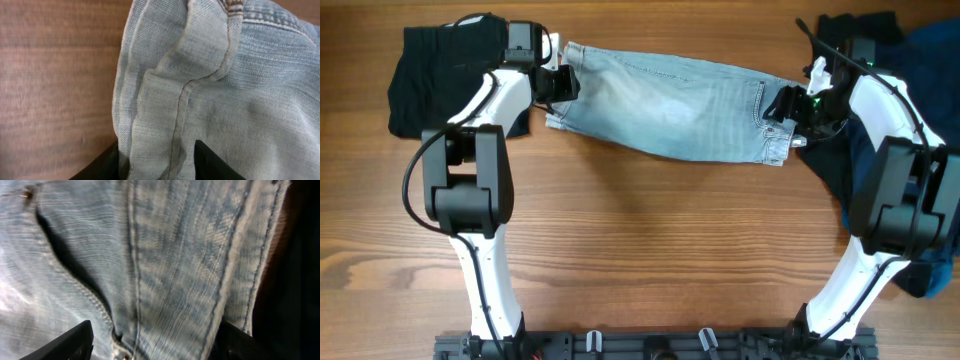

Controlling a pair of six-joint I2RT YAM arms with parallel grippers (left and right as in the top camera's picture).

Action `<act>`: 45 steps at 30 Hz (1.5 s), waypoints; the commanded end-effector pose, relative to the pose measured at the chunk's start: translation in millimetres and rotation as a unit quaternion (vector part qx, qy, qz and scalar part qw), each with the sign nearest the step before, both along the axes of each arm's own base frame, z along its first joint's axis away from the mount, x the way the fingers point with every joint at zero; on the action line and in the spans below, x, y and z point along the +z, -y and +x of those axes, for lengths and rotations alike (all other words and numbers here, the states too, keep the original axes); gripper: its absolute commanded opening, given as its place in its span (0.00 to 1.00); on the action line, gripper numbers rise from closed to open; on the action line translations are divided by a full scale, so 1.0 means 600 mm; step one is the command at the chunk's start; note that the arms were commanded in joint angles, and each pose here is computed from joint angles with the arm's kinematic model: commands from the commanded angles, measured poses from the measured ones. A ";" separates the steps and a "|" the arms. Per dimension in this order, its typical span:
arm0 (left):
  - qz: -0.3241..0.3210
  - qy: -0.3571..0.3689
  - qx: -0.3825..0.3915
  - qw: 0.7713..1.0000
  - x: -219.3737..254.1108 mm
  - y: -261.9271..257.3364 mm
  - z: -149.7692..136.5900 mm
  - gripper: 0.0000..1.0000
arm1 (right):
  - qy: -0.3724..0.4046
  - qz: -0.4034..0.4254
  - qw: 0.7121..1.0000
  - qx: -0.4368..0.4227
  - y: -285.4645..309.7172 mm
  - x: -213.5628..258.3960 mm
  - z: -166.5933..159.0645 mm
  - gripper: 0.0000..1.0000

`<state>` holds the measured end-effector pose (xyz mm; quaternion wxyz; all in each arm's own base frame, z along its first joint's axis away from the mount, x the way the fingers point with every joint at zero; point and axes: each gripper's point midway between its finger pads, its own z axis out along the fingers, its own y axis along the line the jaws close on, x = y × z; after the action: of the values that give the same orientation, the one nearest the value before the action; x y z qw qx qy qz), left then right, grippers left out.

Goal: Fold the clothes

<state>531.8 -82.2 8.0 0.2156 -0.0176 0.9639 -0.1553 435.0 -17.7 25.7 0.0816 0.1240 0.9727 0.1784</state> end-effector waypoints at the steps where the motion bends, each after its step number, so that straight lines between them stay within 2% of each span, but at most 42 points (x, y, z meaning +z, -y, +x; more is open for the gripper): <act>1: -0.008 -0.041 0.019 0.999 -0.003 -0.032 -0.035 0.45 | -0.015 0.016 1.000 0.012 -0.012 -0.023 -0.008 0.79; 6: -0.001 -0.080 0.064 0.995 0.005 -0.103 -0.064 0.40 | -0.013 0.014 1.000 0.013 -0.011 -0.023 -0.006 0.79; 12: -0.006 -0.082 0.079 0.993 0.033 -0.129 -0.075 0.47 | -0.002 0.012 1.000 0.013 -0.010 -0.021 0.002 0.79; 14: -0.009 -0.059 0.072 0.996 0.066 -0.122 -0.068 0.52 | -0.002 0.012 1.000 0.014 -0.010 -0.021 0.002 0.80; 16: -0.038 -0.020 0.022 0.999 0.108 -0.089 -0.059 0.52 | -0.002 0.012 1.000 0.014 -0.010 -0.022 0.002 0.80; 18: -0.054 -0.004 -0.002 0.999 0.119 -0.067 -0.053 0.50 | -0.003 0.013 1.000 0.013 -0.010 -0.021 0.002 0.81; 20: -0.055 -0.003 -0.012 0.998 0.108 -0.055 -0.049 0.47 | -0.003 0.013 1.000 0.013 -0.010 -0.021 0.002 0.81; 25: -0.067 0.014 -0.071 0.995 0.088 -0.011 -0.040 0.47 | -0.003 0.013 1.000 0.013 -0.010 -0.021 0.002 0.81; 35: -0.065 0.017 -0.101 0.993 0.052 0.036 -0.033 0.43 | -0.005 0.014 1.000 0.013 -0.011 -0.022 0.000 0.80; 38: -0.062 0.013 -0.110 0.992 0.039 0.039 -0.035 0.34 | -0.008 0.014 1.000 0.013 -0.011 -0.022 -0.002 0.80; 40: -0.058 -0.002 -0.106 0.993 0.013 0.036 -0.039 0.19 | -0.011 0.015 1.000 0.012 -0.011 -0.022 -0.005 0.80; 45: -0.055 -0.036 -0.100 0.993 -0.038 0.033 -0.052 0.13 | -0.007 0.016 1.000 -0.001 -0.009 -0.006 -0.003 0.84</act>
<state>507.1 -102.9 8.2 0.1849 0.0619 0.9529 -0.2323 436.4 -16.9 22.1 0.0812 0.1243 0.9721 0.1817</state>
